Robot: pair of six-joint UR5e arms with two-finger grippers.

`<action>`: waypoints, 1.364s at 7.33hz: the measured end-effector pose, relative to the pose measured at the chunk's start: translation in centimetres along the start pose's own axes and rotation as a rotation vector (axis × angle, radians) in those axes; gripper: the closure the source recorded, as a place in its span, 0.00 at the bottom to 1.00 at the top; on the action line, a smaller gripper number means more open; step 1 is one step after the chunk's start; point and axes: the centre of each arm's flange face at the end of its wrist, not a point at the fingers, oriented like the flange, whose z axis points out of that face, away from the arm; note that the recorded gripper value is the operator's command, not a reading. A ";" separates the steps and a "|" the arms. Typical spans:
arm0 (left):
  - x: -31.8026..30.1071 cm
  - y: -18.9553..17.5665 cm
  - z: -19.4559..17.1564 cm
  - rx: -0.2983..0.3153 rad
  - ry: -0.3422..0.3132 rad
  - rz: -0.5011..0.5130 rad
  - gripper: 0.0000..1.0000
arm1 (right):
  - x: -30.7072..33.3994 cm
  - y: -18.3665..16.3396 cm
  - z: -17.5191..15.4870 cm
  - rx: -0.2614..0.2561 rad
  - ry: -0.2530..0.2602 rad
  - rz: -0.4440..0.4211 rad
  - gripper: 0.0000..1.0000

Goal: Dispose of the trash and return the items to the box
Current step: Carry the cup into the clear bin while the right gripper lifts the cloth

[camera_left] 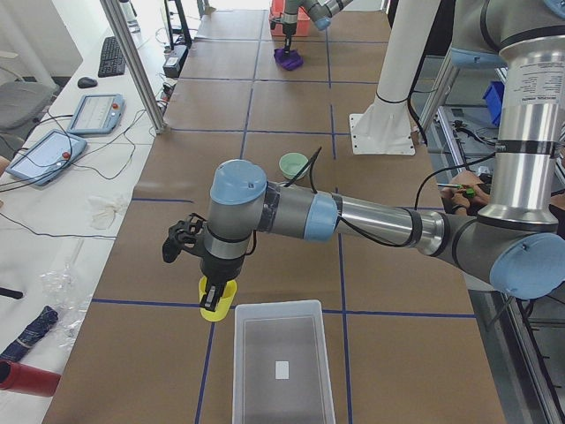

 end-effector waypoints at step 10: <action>3.1 11.7 16.4 -0.197 0.277 0.036 1.00 | 5.2 -4.9 -26.0 0.123 0.159 -0.166 1.00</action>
